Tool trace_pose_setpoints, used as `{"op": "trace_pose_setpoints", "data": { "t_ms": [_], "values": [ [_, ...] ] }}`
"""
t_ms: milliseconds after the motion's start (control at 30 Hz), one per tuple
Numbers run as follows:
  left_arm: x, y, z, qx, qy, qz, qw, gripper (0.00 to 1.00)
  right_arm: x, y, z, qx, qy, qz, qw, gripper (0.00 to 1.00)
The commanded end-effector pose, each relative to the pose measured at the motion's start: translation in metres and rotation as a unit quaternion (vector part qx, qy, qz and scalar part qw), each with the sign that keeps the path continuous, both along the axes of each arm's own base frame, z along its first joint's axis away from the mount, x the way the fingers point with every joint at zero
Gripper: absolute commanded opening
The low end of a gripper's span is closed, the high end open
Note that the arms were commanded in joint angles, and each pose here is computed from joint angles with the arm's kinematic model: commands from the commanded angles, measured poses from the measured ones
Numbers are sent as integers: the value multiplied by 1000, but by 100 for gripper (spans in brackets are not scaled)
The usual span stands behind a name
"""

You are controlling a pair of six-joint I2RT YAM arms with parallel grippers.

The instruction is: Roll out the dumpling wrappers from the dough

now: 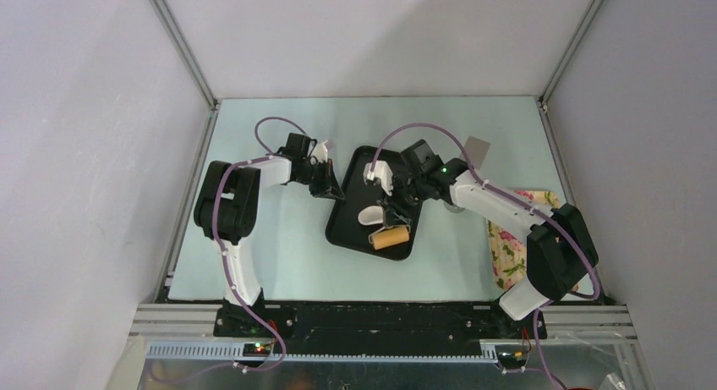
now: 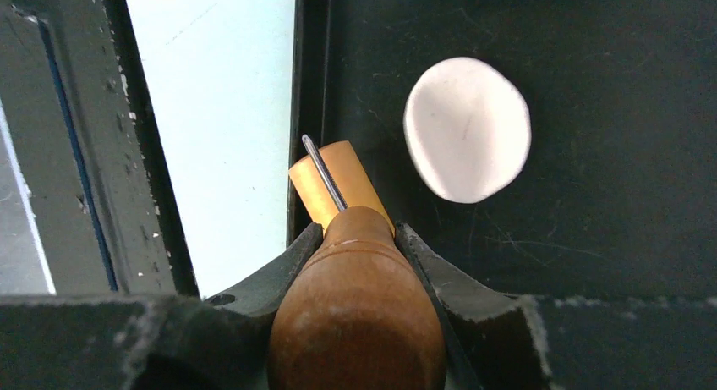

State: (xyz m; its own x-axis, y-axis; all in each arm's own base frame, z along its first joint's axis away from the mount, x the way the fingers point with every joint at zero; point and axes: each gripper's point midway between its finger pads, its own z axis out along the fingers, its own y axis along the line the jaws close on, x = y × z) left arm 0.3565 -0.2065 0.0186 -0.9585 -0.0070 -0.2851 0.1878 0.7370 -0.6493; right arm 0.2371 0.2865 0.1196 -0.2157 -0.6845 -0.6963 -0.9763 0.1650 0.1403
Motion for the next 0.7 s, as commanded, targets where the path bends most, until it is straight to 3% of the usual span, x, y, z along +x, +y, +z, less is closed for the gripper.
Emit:
{"op": "trace_pose_setpoints", "data": {
  "t_ms": [0, 300, 667],
  "values": [
    [-21, 20, -30, 54, 57, 13, 997, 0, 10, 7, 60, 43, -22, -12, 999, 0],
    [-21, 20, -30, 54, 57, 14, 997, 0, 55, 29, 92, 95, -30, -98, 990, 0],
    [-20, 20, -29, 54, 55, 14, 997, 0, 71, 36, -9, -6, 50, -186, 981, 0]
  ]
}}
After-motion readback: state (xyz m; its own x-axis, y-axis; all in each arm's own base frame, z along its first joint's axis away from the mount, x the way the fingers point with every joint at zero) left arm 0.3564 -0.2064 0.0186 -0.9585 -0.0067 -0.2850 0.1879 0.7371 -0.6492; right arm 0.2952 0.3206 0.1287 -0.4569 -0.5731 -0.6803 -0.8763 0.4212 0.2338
